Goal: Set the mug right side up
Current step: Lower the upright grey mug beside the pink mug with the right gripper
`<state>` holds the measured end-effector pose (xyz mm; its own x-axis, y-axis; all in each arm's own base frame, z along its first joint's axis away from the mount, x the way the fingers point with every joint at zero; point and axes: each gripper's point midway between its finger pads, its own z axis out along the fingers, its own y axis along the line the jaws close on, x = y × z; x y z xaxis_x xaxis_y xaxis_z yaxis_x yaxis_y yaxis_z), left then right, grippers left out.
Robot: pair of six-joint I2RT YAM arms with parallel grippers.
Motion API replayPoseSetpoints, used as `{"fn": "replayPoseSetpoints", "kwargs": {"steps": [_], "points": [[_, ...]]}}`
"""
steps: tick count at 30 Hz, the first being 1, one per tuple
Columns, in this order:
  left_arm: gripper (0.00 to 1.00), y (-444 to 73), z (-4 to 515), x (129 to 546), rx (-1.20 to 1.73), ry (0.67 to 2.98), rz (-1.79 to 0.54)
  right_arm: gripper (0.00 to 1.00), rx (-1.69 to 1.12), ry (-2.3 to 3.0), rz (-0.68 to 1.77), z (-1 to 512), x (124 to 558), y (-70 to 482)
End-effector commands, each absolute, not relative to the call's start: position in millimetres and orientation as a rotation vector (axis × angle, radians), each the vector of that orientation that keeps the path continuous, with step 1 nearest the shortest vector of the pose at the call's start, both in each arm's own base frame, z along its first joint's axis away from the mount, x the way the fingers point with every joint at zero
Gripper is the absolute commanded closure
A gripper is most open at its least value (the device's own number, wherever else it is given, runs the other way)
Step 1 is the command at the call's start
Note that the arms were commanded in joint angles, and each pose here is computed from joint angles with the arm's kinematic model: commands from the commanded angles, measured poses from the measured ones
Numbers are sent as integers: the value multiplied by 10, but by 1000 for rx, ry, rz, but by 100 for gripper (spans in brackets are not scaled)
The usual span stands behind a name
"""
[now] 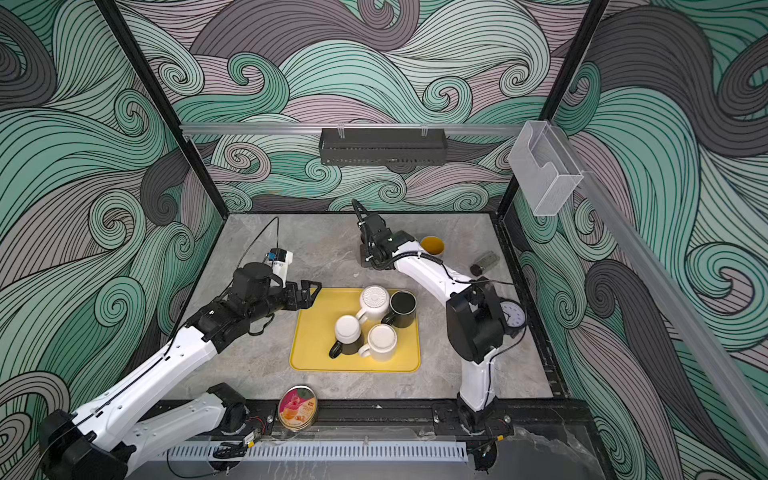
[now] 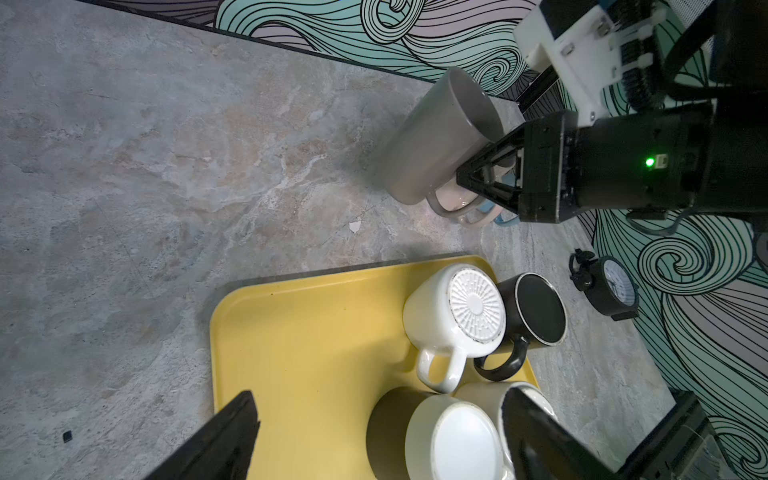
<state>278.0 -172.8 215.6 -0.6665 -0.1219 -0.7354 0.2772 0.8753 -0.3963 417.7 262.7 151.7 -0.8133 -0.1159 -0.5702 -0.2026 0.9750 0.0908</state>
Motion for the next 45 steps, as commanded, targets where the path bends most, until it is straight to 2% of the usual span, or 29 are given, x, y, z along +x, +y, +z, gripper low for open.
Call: {"fn": "replayPoseSetpoints", "kwargs": {"steps": [1,17,45], "points": [[7,-1743,2191,2781,116,2203,-636,100,-196,2400,160,1852,4407,2610],[7,-1774,2114,2802,114,2213,-647,100,-208,2454,61,1494,4549,2470],[7,-1744,2077,2788,91,2212,-645,100,-208,2542,-77,1003,4543,2345]]}}
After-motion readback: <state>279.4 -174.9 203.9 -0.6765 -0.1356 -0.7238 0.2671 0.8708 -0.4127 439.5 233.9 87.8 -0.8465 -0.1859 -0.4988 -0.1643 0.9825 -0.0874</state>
